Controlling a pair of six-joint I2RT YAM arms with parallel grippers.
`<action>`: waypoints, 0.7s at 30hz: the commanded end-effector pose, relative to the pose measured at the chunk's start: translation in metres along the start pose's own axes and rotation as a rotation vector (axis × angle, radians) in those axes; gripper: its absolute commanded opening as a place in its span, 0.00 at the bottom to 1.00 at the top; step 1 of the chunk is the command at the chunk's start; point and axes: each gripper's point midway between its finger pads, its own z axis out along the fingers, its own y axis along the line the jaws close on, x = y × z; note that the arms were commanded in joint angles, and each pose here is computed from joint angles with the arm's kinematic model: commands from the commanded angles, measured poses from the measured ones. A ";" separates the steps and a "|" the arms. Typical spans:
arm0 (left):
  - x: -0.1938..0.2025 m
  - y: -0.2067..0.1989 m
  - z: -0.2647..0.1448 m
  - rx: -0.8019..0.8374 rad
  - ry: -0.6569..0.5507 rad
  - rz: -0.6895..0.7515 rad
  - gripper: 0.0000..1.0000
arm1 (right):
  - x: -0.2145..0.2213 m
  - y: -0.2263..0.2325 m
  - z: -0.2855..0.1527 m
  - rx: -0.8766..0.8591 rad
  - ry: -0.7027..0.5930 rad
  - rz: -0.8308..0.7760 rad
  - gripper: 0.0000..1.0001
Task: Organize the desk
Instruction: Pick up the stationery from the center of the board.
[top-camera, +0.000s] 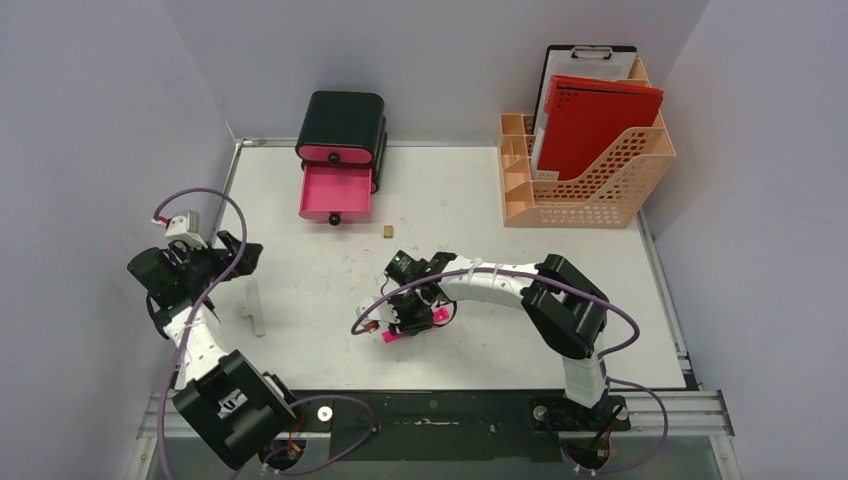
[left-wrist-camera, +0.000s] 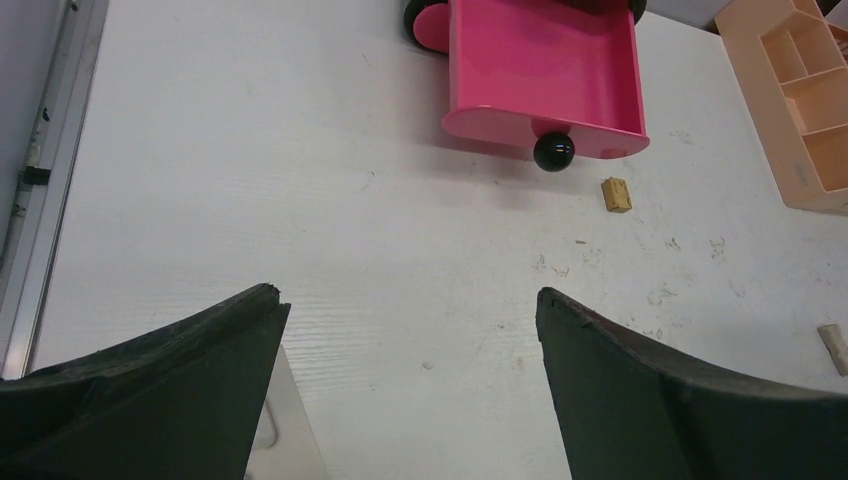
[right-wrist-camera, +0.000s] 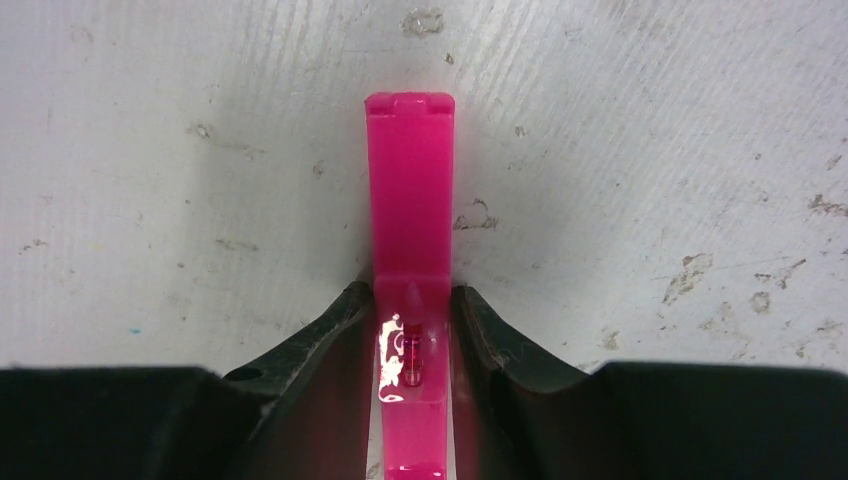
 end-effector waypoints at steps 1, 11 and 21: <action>-0.015 -0.009 -0.008 0.023 -0.077 0.112 0.96 | 0.001 -0.016 0.000 0.020 0.029 -0.007 0.15; -0.019 -0.016 -0.016 0.111 -0.129 0.056 0.96 | -0.053 -0.094 -0.061 0.262 -0.011 0.008 0.10; -0.018 -0.027 -0.020 0.196 -0.144 0.048 0.96 | -0.114 -0.201 -0.128 0.612 -0.102 -0.024 0.09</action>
